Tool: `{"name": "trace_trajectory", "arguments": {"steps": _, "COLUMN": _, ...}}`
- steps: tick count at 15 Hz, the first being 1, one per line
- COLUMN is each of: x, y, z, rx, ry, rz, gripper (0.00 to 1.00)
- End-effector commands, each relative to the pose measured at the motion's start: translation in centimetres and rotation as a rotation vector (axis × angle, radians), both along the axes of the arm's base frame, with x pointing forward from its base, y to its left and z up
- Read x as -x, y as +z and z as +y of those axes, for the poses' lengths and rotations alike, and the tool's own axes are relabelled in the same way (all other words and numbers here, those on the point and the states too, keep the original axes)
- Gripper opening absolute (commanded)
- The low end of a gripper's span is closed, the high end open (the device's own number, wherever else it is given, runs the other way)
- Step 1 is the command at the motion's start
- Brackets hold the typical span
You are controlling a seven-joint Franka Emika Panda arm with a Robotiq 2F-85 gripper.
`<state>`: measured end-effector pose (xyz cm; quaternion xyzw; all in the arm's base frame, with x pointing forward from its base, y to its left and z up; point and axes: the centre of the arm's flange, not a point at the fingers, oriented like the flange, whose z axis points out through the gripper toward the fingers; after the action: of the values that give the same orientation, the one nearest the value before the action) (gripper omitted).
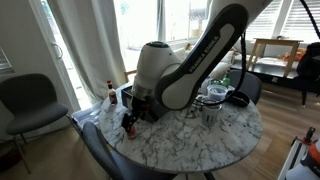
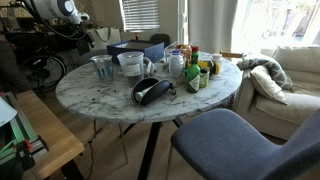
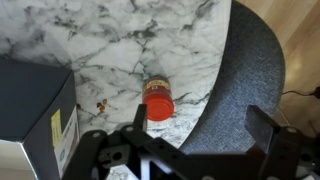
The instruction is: Place the small container in the box
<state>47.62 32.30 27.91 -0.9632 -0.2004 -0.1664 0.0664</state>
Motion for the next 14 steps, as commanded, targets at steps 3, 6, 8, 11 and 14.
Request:
{"name": "trace_trajectory", "arguments": {"steps": 3, "x": -1.4, "y": -3.6, "z": 3.9, "rx": 0.092, "ry": 0.033, "rz": -0.117, "gripper": 1.00}}
{"name": "trace_trajectory", "arguments": {"steps": 6, "x": -3.0, "y": -4.5, "z": 4.3, "rx": 0.126, "ry": 0.020, "rz": -0.151, "gripper": 1.00}}
{"name": "trace_trajectory", "arguments": {"steps": 8, "x": -4.0, "y": -5.4, "z": 4.0, "rx": 0.137, "ry": 0.001, "rz": -0.135, "gripper": 1.00}}
{"name": "trace_trajectory", "arguments": {"steps": 11, "x": -5.2, "y": -7.0, "z": 3.3, "rx": 0.151, "ry": -0.026, "rz": -0.090, "gripper": 1.00}}
{"name": "trace_trajectory", "arguments": {"steps": 14, "x": -6.1, "y": -8.0, "z": 2.9, "rx": 0.156, "ry": -0.053, "rz": -0.064, "gripper": 0.98}}
